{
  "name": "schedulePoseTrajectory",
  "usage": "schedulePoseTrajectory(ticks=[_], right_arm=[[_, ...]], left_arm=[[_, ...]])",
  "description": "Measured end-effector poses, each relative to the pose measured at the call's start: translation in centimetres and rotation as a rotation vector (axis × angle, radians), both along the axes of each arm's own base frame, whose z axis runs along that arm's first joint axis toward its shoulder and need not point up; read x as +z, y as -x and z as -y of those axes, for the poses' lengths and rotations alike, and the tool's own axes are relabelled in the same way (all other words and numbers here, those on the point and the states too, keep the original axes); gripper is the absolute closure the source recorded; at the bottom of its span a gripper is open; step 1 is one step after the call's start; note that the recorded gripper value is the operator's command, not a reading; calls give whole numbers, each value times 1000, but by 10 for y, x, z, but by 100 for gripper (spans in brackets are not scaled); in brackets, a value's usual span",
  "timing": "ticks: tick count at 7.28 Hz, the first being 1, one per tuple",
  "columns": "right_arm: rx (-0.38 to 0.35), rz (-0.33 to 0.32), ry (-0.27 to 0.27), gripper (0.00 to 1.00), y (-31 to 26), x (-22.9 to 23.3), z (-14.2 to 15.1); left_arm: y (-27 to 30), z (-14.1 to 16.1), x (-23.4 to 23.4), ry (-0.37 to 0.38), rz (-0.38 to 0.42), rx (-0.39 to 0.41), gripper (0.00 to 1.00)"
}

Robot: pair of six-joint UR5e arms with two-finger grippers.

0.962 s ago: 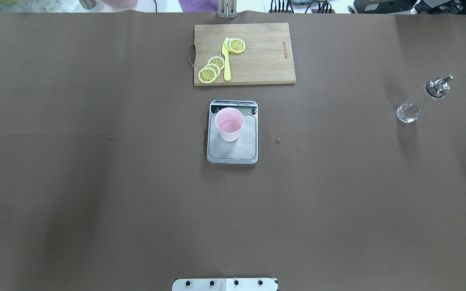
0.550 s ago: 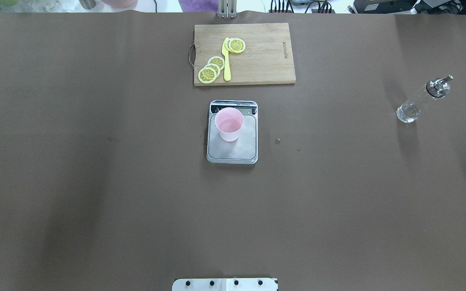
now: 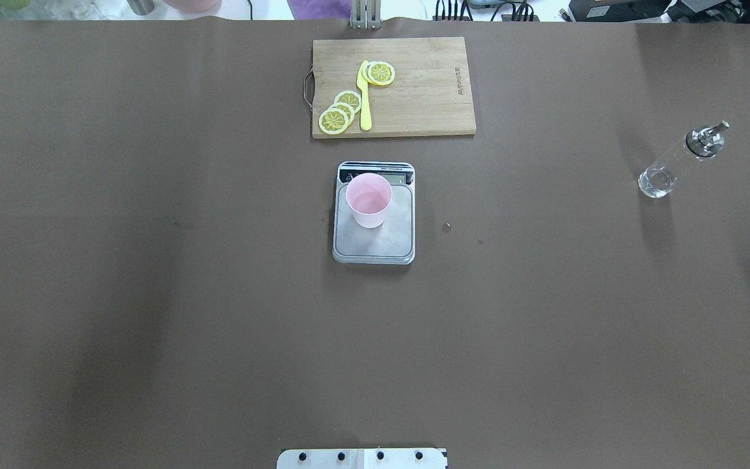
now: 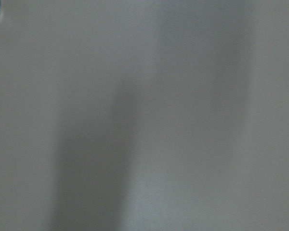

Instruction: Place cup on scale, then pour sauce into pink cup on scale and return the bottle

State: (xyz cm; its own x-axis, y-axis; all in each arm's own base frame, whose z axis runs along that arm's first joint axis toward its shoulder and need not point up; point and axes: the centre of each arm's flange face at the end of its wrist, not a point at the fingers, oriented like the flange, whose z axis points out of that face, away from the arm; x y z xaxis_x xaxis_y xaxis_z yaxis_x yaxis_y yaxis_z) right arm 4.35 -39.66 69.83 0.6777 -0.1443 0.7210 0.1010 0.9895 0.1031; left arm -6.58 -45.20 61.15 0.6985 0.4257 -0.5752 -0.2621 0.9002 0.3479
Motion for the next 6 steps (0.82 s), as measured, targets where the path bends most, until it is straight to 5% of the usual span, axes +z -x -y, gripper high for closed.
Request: schedulePoseTrajectory(ticks=[6], right_arm=[[3,-6,9,0,-1,3,-5]], left_arm=[[1,5,-6,-14,0,-2,2]])
